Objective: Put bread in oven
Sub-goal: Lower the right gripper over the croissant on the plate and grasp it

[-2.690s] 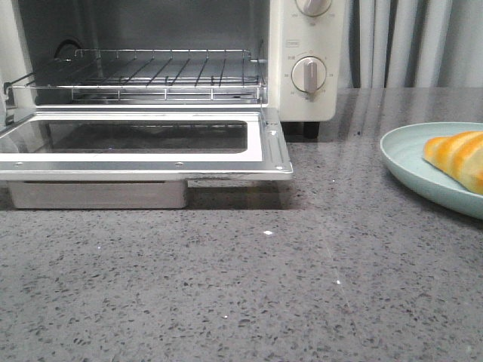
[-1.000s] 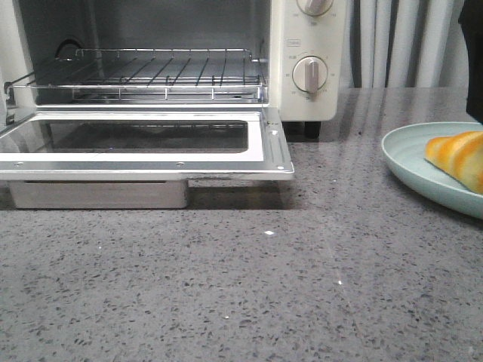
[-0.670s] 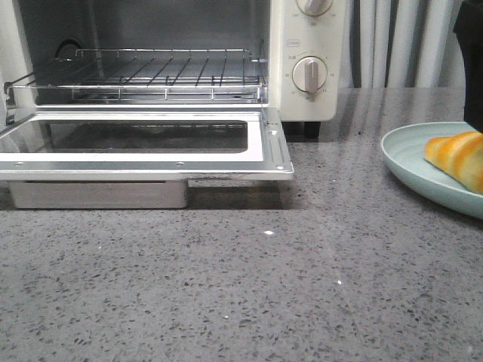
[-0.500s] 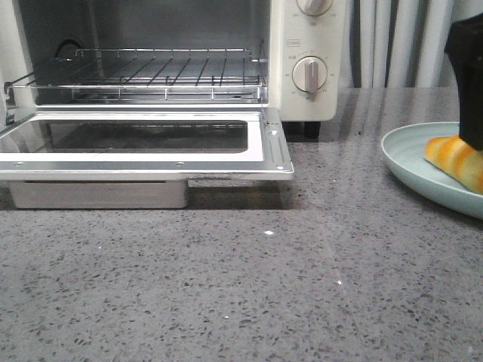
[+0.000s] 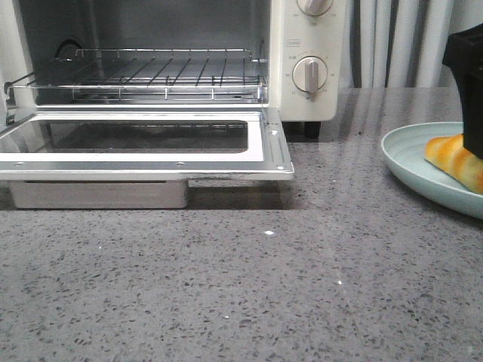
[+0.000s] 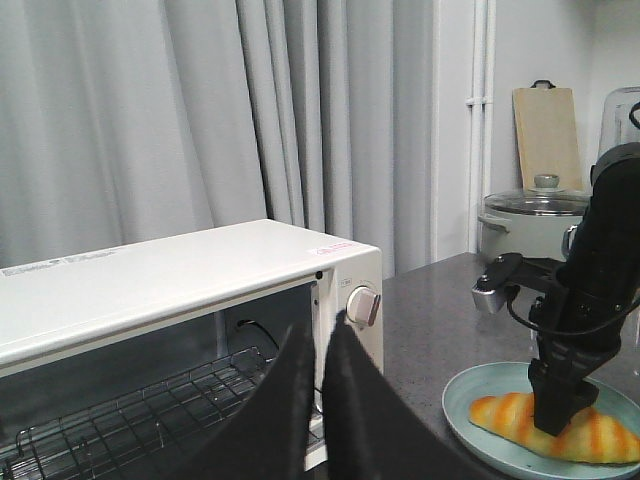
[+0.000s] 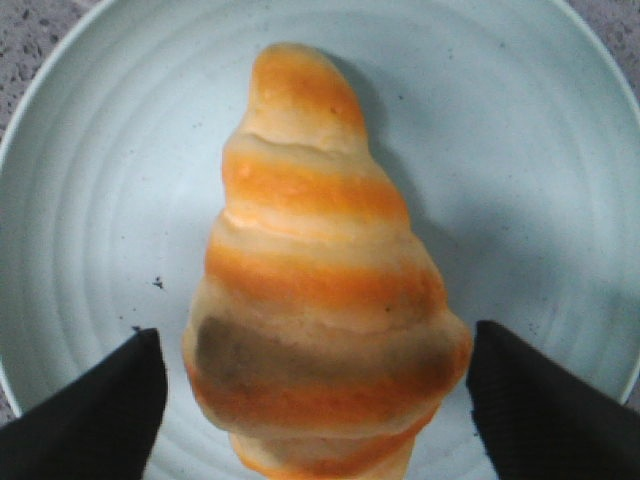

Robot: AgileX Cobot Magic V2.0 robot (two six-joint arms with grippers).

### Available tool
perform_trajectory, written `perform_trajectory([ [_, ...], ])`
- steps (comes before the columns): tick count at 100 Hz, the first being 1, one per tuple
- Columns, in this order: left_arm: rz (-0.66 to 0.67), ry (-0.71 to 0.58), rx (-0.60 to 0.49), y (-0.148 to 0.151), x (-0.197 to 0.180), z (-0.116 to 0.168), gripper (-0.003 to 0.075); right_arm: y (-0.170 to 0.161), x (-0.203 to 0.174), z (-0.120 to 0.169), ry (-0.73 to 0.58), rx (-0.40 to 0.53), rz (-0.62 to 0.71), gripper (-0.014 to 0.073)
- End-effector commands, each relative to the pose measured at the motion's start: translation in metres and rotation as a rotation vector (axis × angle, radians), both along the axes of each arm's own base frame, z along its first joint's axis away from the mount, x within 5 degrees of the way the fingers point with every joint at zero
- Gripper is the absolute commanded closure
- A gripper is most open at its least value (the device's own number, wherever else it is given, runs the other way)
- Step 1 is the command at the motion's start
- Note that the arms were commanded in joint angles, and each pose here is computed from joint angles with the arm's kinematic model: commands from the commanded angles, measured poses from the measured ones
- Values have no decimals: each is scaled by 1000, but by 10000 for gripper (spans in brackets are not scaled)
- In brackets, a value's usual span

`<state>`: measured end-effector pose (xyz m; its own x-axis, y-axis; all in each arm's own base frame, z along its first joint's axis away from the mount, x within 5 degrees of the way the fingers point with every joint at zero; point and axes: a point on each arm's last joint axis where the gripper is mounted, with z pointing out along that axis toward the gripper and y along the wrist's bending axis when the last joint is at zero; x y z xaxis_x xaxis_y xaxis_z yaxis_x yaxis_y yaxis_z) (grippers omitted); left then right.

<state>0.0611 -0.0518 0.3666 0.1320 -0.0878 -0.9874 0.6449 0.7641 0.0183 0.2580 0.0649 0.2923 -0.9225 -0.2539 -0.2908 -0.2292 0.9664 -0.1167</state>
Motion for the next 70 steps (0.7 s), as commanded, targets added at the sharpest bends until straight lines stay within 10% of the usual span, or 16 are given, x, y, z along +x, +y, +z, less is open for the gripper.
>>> perform_trajectory([
  [1,-7,-78,-67,2,-3,18,740,-3,0,15,-60,-5,7,145],
  [70,-7,-79,-68,2,-4,18,740,0,12,-14,62,-33,4,327],
])
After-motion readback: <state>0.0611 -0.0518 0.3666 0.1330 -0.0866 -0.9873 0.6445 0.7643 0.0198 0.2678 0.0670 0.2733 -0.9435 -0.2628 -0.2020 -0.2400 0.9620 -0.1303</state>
